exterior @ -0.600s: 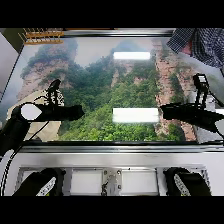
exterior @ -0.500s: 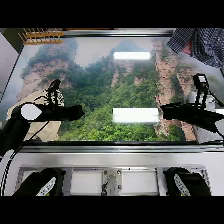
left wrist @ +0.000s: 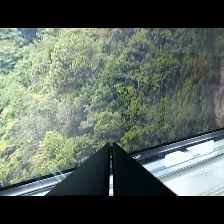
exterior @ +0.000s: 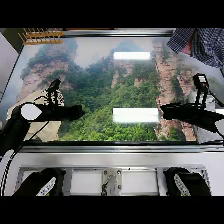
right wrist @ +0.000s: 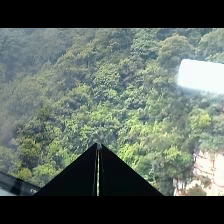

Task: Fold the clothes and pants, and hang the long-sleeved shirts on hangers.

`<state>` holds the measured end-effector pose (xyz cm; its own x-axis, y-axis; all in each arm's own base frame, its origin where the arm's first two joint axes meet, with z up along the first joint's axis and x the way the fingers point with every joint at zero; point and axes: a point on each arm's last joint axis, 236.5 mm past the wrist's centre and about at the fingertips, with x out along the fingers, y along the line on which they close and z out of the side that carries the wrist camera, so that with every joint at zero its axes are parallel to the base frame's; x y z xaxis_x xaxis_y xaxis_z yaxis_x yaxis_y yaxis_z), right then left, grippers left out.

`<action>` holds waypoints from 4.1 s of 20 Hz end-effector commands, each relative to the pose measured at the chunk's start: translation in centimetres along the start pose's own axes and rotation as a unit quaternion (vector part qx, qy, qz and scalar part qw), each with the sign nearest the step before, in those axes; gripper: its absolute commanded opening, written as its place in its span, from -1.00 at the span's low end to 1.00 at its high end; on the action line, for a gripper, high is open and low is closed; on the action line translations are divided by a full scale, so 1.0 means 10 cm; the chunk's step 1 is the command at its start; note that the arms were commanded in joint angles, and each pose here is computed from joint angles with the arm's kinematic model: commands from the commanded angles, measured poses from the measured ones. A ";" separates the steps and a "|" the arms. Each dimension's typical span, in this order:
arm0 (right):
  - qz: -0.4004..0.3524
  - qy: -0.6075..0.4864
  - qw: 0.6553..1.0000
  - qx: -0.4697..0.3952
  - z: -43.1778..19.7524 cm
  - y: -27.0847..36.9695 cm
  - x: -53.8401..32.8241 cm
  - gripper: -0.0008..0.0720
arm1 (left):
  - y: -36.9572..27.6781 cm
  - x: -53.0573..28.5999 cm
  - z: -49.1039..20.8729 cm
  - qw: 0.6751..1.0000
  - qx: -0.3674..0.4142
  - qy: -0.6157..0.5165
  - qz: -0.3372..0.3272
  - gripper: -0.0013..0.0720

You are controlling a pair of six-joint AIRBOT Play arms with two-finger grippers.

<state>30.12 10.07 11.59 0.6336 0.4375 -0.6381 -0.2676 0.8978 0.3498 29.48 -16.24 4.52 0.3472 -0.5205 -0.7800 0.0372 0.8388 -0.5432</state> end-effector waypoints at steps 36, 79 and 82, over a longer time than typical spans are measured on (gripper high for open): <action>0.035 -0.009 0.998 0.050 0.05 0.16 0.00 -0.95 | -0.59 -0.34 2.27 0.954 0.256 -0.120 0.096 -0.95; -0.044 -0.026 0.998 0.031 0.12 -0.28 -0.06 -0.95 | 0.33 1.41 -1.13 0.971 0.026 0.228 0.074 0.87; -0.044 -0.027 0.998 0.031 0.12 -0.28 -0.06 -0.95 | 0.25 1.44 -1.23 0.965 0.041 0.248 0.073 0.87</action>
<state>31.39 7.28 11.78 0.6902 0.3528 -0.6318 -0.1656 0.9269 0.3367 23.74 -22.44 -11.62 -0.1017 -0.4029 -0.9096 0.0685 0.9093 -0.4104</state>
